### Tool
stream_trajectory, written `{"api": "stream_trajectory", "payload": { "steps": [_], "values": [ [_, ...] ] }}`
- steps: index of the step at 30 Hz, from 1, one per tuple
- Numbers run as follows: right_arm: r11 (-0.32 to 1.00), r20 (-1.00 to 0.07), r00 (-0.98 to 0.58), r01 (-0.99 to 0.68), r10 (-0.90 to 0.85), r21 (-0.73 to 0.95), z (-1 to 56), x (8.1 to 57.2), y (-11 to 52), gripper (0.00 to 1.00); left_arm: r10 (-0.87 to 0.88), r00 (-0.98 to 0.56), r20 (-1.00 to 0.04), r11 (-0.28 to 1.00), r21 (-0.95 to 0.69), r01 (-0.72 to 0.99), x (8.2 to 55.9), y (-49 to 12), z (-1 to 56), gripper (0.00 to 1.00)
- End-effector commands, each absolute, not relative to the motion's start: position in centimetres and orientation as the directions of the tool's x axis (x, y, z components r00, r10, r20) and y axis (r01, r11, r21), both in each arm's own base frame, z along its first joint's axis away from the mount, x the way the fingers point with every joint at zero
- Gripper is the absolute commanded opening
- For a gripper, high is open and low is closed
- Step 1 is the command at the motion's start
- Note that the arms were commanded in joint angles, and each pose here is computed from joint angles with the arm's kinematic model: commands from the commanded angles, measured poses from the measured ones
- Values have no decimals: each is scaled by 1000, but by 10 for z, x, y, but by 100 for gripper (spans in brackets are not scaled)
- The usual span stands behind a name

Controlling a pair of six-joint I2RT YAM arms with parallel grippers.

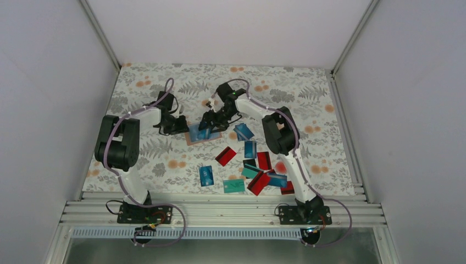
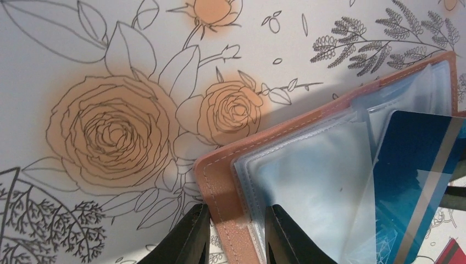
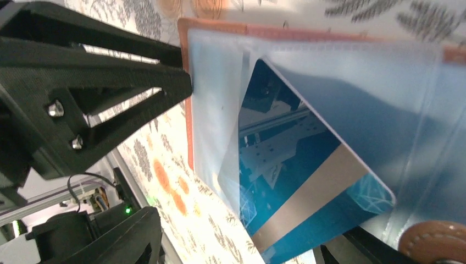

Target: Put the credit cards into the card holder

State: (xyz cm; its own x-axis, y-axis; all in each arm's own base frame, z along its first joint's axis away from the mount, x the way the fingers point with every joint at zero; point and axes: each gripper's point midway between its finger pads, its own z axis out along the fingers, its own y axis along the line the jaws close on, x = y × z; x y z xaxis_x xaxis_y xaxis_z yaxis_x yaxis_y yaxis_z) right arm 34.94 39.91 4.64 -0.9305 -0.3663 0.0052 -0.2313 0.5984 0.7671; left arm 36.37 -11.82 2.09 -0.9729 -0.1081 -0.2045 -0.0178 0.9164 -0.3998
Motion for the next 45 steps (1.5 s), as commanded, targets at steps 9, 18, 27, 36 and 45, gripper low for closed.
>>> {"api": "stream_trajectory", "payload": {
  "steps": [9,18,27,36,45],
  "values": [
    [744,51,-931,-254,-360,618,-2,363,389,65,-111,-978,-177,915,-403,-31,368,-128,9,26],
    [724,-12,-920,-316,-391,613,-1,373,402,65,-105,-977,-185,910,-414,-20,373,-133,11,26],
    [700,-29,-887,-384,-461,602,-11,357,416,64,-90,-978,-189,907,-420,-3,376,-137,12,26],
    [711,-13,-875,-402,-484,577,-16,342,409,63,-93,-975,-204,911,-413,0,380,-135,21,25],
    [687,-59,-887,-396,-458,609,-1,355,413,65,-160,-956,-245,912,-407,-48,403,-133,51,30]
  ]
}}
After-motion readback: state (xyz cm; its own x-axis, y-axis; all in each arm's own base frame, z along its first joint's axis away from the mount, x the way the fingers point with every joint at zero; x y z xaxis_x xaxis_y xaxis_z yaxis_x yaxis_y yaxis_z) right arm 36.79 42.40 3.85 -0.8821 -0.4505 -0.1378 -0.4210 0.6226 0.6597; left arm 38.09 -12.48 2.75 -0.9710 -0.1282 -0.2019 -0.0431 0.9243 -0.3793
